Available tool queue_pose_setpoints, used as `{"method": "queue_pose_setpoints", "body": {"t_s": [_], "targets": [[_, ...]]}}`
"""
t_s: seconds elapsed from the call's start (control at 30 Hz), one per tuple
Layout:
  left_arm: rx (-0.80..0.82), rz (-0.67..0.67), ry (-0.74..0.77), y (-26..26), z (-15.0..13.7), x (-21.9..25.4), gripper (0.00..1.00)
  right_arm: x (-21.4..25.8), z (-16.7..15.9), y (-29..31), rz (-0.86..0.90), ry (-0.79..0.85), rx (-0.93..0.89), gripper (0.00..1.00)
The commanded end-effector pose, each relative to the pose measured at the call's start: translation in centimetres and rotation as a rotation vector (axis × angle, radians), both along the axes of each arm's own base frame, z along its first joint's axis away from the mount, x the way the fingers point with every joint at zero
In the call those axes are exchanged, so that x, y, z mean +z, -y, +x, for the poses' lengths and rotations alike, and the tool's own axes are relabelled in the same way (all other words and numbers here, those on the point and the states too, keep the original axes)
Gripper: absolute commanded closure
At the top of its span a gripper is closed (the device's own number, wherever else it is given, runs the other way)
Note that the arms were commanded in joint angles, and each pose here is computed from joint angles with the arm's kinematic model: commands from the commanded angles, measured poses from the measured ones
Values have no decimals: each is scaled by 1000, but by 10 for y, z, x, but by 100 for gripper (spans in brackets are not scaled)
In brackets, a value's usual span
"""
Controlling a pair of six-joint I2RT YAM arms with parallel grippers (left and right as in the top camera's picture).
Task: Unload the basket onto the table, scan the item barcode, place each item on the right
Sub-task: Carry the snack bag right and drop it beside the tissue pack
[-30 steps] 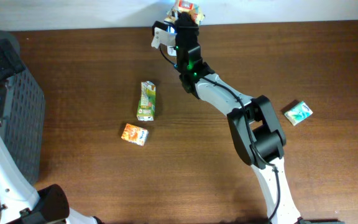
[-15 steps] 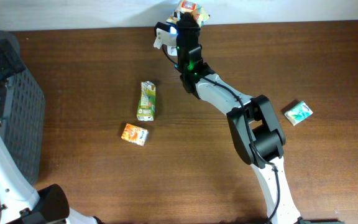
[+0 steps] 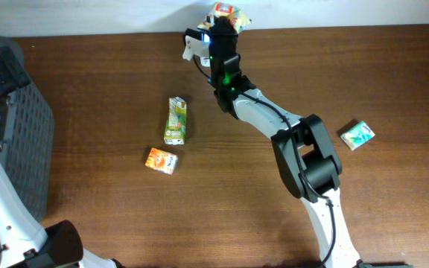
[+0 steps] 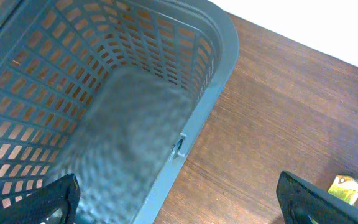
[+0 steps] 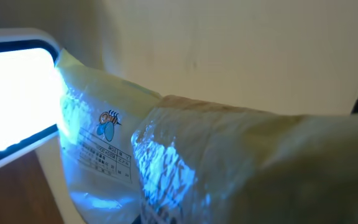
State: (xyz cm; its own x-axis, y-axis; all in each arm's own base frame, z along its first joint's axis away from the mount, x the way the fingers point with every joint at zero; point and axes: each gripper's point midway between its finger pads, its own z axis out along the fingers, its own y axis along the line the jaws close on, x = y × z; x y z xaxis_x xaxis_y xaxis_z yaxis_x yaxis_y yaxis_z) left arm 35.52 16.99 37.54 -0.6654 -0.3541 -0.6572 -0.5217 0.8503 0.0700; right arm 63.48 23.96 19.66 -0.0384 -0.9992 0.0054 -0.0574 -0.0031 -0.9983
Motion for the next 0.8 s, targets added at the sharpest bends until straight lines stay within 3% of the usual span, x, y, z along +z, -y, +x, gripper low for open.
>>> {"method": "queue_pose_setpoints", "body": {"t_s": [0.0,0.1,0.23,0.4,0.47,0.5,0.63,0.77], "targets": [[-8,11,1,-2,0,2,1,123,-28,16,145,126,-32,96],[-8,11,1,-2,0,2,1,164,-53,36,258,108,-79,96],[-8,11,1,-2,0,2,1,208,-101,66,583,42,-129,96],[-8,11,1,-2,0,2,1,205,-161,90,963,-237,-109,96],[-8,11,1,-2,0,2,1,187,-190,128,1238,-390,-232,96],[-8,11,1,-2,0,2,1,168,-202,166,1370,-405,-419,96],[-8,11,1,-2,0,2,1,114,-226,244,1509,-459,-799,96],[-8,11,1,-2,0,2,1,51,-236,291,1619,-623,-997,96]]}}
